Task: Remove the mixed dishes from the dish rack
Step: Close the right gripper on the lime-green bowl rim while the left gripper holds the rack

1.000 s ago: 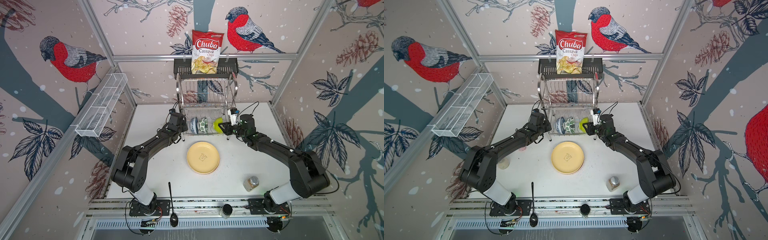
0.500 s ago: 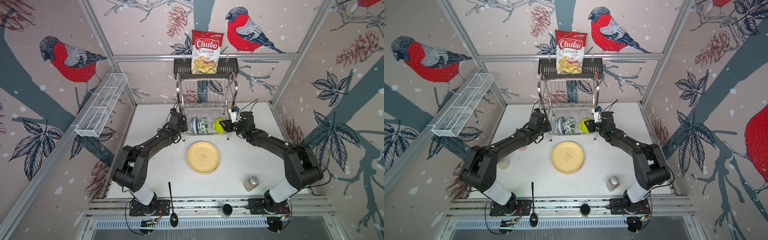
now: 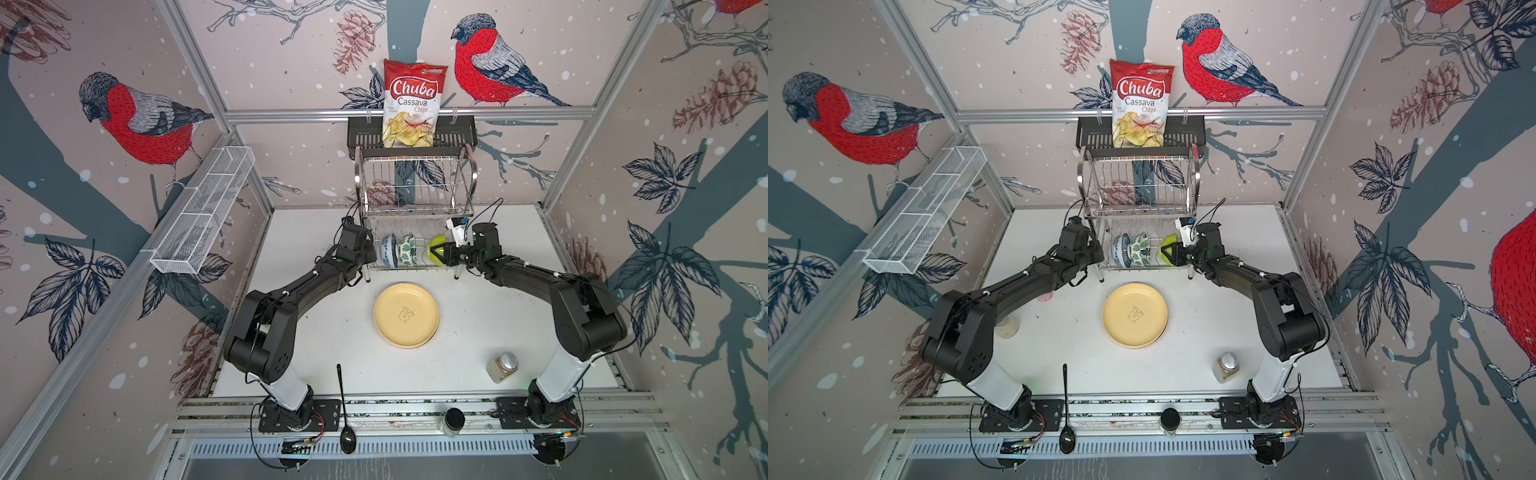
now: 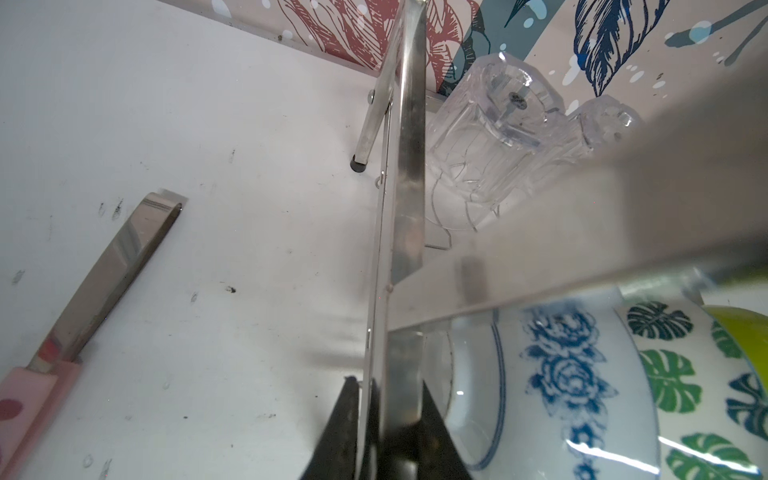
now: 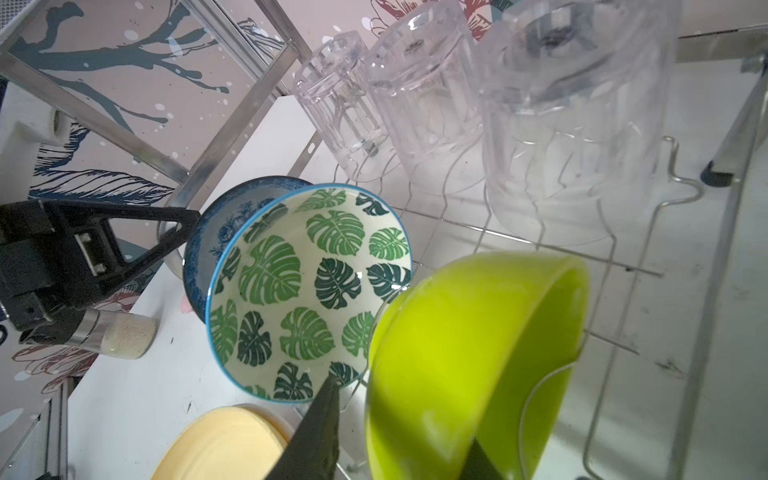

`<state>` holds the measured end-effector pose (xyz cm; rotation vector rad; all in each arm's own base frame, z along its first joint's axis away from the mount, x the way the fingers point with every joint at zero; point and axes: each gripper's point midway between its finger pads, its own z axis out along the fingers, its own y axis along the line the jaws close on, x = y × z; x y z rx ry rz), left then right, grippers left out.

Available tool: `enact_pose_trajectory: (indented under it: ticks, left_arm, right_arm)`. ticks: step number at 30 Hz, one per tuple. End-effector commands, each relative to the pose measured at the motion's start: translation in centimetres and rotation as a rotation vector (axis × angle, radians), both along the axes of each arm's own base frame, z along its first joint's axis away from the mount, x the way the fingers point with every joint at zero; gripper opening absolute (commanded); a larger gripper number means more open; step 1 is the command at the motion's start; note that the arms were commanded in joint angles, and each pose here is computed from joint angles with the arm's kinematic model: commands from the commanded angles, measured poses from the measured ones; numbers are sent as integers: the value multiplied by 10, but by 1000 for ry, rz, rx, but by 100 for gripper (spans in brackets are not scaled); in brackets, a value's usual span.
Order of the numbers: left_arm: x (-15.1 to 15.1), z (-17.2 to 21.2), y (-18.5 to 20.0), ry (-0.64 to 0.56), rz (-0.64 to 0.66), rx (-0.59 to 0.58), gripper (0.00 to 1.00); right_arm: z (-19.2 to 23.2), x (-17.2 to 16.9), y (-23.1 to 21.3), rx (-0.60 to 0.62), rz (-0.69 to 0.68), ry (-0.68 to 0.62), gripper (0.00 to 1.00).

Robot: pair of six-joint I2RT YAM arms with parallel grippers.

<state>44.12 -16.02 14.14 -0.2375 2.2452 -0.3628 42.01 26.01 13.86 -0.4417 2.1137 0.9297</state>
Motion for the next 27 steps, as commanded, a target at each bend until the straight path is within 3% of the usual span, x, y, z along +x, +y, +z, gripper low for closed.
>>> enact_pose_trajectory:
  ticks: [1,6,19,27]
  left_arm:
    - [-7,-14,0,68,33,-42,11]
    - [-8,-15,0,74,33,-43,11]
    - [-10,-20,1,89,38,-39,11]
    - [-11,-19,2,90,40,-40,11]
  right_arm:
    - [-1,17,-6,55,-76,15,34]
    - [-8,20,-7,100,-79,29,30]
    - [-12,19,-14,176,-83,50,5]
    - [-4,15,-15,180,-82,28,7]
